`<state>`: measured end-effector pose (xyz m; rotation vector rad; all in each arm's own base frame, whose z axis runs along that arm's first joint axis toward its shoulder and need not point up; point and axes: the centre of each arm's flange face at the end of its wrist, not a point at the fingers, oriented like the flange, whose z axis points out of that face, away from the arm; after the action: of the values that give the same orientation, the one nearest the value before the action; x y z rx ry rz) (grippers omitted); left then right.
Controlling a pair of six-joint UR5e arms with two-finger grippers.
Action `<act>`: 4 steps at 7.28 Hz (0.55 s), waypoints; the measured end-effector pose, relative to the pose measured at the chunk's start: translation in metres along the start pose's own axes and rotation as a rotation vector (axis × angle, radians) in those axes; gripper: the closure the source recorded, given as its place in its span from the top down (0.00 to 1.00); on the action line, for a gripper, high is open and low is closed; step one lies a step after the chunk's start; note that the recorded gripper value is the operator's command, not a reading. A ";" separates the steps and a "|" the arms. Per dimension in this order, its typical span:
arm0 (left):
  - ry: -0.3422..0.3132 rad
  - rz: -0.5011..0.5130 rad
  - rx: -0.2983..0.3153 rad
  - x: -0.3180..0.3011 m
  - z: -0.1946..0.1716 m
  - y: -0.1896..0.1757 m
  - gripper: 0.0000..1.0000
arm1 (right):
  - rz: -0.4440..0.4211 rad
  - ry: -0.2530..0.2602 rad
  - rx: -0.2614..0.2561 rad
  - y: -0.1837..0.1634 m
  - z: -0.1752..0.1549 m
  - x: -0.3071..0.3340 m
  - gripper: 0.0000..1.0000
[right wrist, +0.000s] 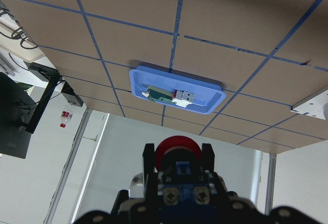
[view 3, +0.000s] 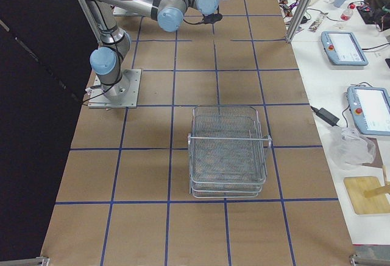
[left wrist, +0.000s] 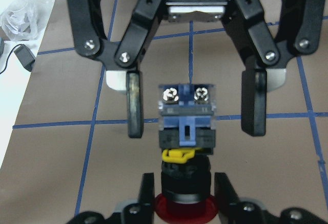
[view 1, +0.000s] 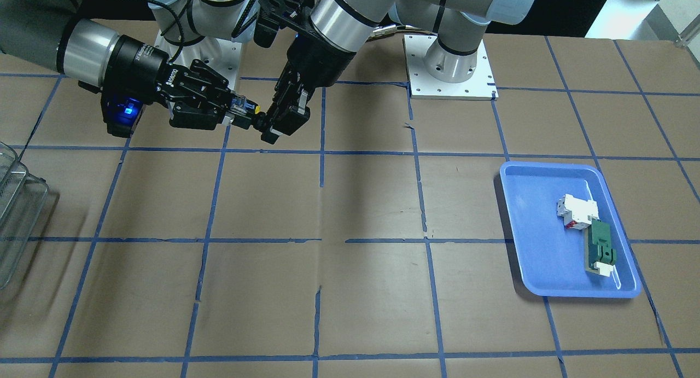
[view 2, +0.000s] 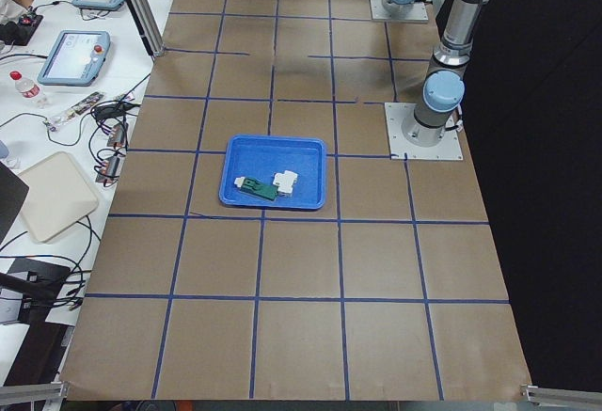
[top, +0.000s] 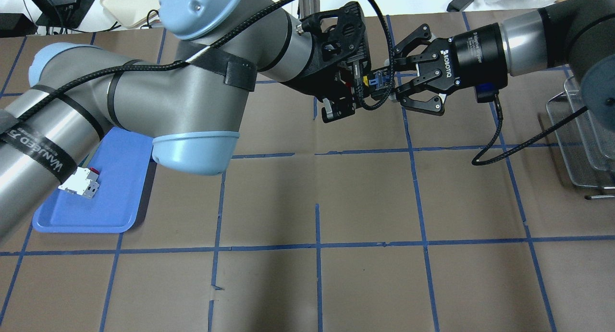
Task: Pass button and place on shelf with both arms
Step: 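Close the right gripper on the button held by the left gripper, then open the left gripper and pull back while the right gripper carries the button away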
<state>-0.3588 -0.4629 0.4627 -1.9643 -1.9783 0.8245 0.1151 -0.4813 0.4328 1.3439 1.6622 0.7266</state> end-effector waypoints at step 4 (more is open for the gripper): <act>-0.003 -0.008 -0.006 -0.001 0.000 0.001 1.00 | 0.001 -0.005 -0.005 0.000 -0.001 -0.001 0.02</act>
<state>-0.3581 -0.4636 0.4621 -1.9579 -1.9912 0.8205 0.1148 -0.4817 0.4334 1.3416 1.6552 0.7270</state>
